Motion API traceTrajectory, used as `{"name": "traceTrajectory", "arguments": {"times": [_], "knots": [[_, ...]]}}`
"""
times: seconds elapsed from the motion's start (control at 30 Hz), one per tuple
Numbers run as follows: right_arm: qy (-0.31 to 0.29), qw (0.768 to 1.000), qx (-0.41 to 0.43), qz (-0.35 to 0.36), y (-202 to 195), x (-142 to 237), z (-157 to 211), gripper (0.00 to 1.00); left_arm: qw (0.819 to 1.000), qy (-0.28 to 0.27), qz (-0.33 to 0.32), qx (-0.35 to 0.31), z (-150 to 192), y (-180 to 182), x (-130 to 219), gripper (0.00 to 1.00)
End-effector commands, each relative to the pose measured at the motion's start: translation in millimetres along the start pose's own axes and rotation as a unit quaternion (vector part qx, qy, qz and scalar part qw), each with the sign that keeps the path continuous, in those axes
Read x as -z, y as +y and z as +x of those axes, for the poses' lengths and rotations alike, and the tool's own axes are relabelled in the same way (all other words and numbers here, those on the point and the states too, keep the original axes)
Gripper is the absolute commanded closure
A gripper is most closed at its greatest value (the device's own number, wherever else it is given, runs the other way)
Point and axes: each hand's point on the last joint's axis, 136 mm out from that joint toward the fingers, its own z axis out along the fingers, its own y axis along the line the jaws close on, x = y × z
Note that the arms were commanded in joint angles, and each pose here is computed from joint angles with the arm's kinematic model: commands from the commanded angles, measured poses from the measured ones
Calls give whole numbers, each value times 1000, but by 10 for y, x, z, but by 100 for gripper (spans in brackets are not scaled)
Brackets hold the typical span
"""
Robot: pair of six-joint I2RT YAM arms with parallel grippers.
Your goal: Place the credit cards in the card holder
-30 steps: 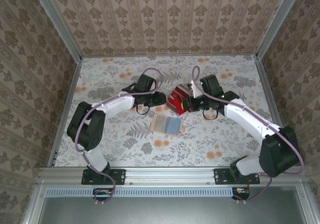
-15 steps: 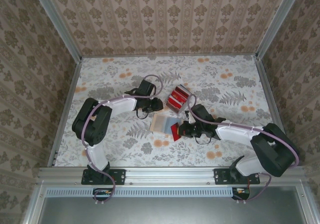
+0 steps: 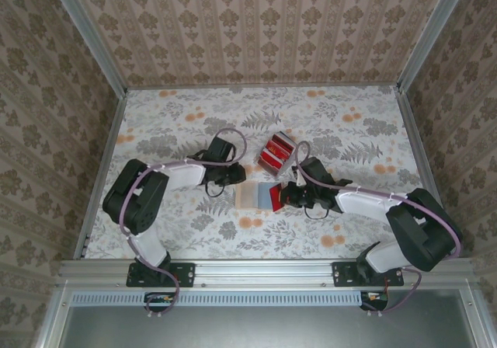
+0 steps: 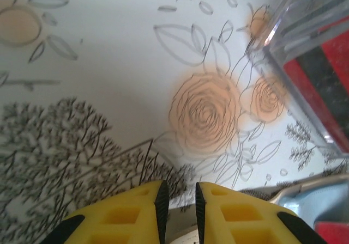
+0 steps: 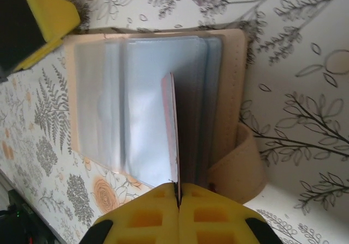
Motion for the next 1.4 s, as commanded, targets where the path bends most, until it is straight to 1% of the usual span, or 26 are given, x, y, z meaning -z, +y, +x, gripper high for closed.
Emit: {"name": "traceTrajectory", "arguments": {"times": [0.0, 0.23, 0.37, 0.57, 0.77, 0.97, 1.13, 1.37], "knots": [[26, 999, 19, -12, 123, -37, 26, 96, 997, 56, -58, 20, 384, 300, 36, 76], [27, 998, 47, -42, 355, -12, 1, 96, 997, 20, -70, 1, 203, 222, 325, 76], [31, 997, 52, -55, 426, -76, 35, 96, 997, -3, -76, -8, 161, 243, 437, 76], [30, 996, 47, -63, 443, -238, 22, 96, 998, 14, -63, 0, 317, 207, 383, 76], [34, 996, 50, -69, 493, -300, -8, 96, 997, 41, -61, 2, 474, 168, 253, 77], [41, 997, 39, -59, 435, -344, 15, 96, 996, 59, -73, 4, 576, 200, 133, 84], [47, 998, 22, -35, 342, -413, 17, 96, 995, 67, -72, 8, 637, 182, 135, 86], [56, 997, 5, -53, 400, -539, -4, 96, 995, 70, -74, 6, 712, 171, 148, 89]]}}
